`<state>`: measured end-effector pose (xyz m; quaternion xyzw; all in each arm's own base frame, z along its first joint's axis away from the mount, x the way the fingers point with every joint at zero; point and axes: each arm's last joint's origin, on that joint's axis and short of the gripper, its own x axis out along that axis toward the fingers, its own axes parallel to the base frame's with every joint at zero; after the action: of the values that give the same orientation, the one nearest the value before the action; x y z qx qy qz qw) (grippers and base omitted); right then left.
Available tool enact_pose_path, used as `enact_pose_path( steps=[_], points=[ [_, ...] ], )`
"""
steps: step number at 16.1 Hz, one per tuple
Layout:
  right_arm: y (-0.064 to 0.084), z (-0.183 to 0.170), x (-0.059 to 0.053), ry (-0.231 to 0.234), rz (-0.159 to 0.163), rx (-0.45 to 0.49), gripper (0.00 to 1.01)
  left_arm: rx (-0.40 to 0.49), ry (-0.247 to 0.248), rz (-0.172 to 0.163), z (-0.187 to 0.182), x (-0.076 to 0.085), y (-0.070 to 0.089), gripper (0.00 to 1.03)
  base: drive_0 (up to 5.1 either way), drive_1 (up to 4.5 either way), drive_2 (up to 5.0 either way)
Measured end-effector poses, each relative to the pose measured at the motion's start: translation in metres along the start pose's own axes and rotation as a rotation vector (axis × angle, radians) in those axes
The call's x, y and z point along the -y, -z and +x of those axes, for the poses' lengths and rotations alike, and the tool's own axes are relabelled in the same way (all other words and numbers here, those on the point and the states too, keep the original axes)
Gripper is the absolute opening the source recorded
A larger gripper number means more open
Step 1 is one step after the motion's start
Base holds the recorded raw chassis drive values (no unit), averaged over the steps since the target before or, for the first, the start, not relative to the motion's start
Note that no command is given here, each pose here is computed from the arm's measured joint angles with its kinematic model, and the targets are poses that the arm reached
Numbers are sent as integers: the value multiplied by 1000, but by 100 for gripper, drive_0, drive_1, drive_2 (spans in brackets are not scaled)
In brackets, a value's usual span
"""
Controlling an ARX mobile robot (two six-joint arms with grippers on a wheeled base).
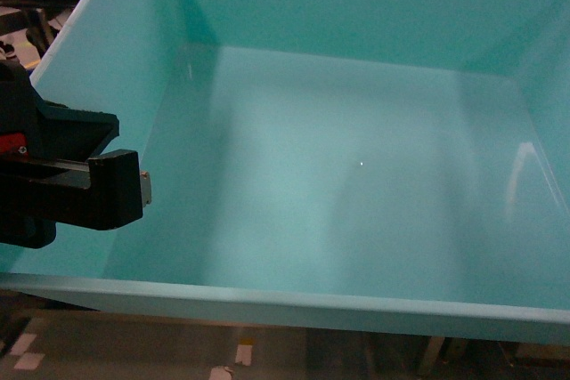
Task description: Organize blue bins on left shelf correctly
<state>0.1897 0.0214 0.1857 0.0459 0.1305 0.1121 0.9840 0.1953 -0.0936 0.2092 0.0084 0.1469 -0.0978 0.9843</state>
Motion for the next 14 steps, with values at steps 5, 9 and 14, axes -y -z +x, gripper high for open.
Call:
enact_pose_path(
  steps=[5, 9, 14],
  points=[
    [0, 0, 0, 0, 0, 2, 3, 4, 0, -1, 0, 0, 0, 6, -501, 244, 244],
    [0, 0, 0, 0, 0, 2, 3, 4, 1, -1, 0, 0, 0, 6, 9, 438, -419],
    [0, 0, 0, 0, 0, -3, 3, -2, 0, 1, 0, 0, 0, 6, -5, 341, -350]
  ],
)
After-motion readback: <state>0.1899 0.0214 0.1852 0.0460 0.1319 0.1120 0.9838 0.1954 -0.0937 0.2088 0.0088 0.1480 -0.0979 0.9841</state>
